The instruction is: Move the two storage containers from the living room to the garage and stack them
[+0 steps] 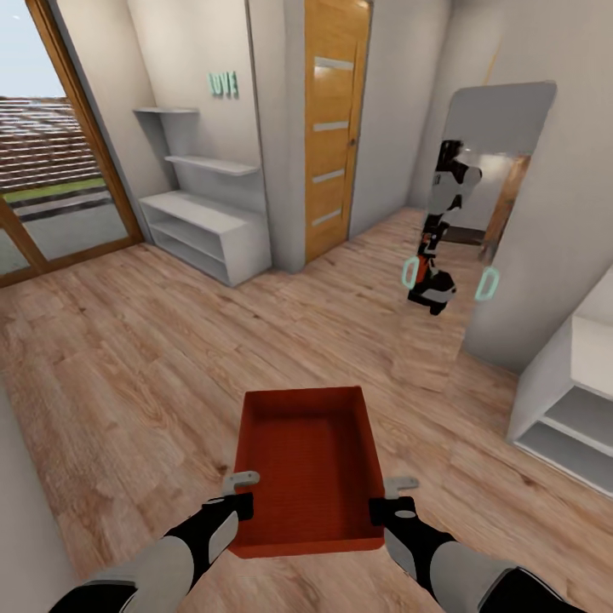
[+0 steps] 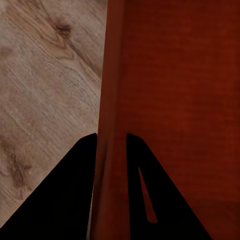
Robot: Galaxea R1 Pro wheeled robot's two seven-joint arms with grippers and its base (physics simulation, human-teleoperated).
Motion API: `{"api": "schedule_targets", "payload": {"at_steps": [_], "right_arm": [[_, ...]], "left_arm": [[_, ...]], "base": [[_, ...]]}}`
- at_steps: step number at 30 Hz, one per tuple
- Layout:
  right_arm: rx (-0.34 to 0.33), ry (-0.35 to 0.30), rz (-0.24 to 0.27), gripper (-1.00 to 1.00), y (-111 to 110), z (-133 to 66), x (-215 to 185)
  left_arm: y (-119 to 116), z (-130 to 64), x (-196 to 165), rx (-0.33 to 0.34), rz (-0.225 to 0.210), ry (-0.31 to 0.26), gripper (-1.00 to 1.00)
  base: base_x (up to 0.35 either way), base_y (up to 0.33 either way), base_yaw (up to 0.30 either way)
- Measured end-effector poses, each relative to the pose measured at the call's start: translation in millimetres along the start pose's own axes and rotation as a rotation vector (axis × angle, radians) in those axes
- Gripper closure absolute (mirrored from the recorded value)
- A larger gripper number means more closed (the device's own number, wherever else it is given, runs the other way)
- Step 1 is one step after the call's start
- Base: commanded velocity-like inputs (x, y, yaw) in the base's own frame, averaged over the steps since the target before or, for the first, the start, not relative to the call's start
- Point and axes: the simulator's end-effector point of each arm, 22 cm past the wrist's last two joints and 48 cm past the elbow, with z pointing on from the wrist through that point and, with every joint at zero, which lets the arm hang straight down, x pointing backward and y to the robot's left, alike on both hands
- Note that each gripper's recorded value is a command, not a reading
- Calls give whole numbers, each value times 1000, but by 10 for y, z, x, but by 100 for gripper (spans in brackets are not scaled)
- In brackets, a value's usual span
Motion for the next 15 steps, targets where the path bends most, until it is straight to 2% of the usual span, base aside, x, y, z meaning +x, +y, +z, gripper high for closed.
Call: {"api": "schedule_targets", "payload": {"at_steps": [15], "right_arm": [[0, 0, 1, 100, 1, 0, 4]], "left_arm": [[1, 0, 0, 0, 1, 0, 100]], "base": [[322, 0, 1]]}}
